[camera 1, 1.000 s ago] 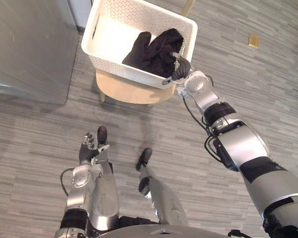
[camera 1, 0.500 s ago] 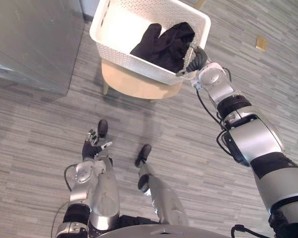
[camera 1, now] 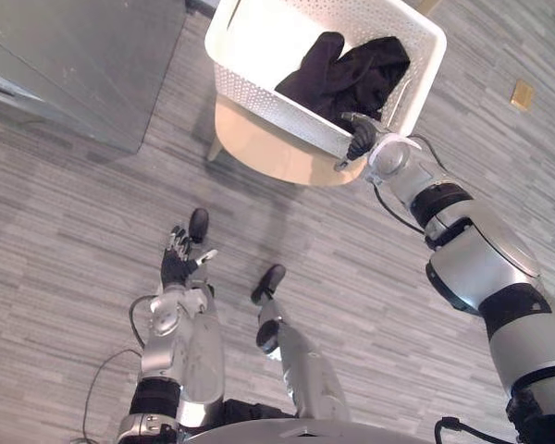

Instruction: Pick up the laundry basket with both hands and put the clothes into the washing machine.

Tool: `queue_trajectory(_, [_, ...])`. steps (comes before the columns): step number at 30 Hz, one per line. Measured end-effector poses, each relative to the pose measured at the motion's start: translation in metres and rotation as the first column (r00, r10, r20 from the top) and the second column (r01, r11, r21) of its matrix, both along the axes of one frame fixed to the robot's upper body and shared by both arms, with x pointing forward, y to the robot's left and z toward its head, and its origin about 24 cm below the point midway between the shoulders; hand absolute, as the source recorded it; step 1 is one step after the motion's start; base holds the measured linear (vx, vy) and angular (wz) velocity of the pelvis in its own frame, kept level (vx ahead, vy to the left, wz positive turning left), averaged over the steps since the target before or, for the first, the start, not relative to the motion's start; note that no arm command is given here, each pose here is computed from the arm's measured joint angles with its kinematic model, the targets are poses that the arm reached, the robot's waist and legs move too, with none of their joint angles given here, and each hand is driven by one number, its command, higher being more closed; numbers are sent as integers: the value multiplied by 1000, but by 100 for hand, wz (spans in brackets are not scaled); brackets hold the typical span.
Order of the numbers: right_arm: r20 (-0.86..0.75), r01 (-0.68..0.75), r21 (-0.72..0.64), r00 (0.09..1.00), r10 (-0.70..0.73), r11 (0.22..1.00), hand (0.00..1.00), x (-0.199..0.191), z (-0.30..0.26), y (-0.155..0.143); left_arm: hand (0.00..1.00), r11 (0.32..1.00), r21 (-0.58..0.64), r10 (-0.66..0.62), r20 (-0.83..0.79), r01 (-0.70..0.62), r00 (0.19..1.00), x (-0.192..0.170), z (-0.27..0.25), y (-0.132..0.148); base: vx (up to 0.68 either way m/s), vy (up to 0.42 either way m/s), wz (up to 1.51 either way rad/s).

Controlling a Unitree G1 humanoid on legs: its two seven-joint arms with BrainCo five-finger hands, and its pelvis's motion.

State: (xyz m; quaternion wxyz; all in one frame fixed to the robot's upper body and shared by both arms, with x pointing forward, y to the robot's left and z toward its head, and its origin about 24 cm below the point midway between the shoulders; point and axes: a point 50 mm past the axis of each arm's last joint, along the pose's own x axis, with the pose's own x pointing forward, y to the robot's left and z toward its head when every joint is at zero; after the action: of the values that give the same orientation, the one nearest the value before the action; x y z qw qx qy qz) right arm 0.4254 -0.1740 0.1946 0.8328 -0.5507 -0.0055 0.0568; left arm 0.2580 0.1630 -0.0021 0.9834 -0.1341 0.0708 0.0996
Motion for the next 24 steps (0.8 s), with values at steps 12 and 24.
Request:
queue_trajectory(12, [-75,-59,-65,996,54,996,0,-3,6,-5,0,999,-28,-37,-16,37,999,-5,-6,-11,94,73,6])
queue_trajectory(24, [-81,-207,44,974,210,977,0,-14,-8,21,0,998,-15,-55,4,55,999,1,0,-8,154,139,-11])
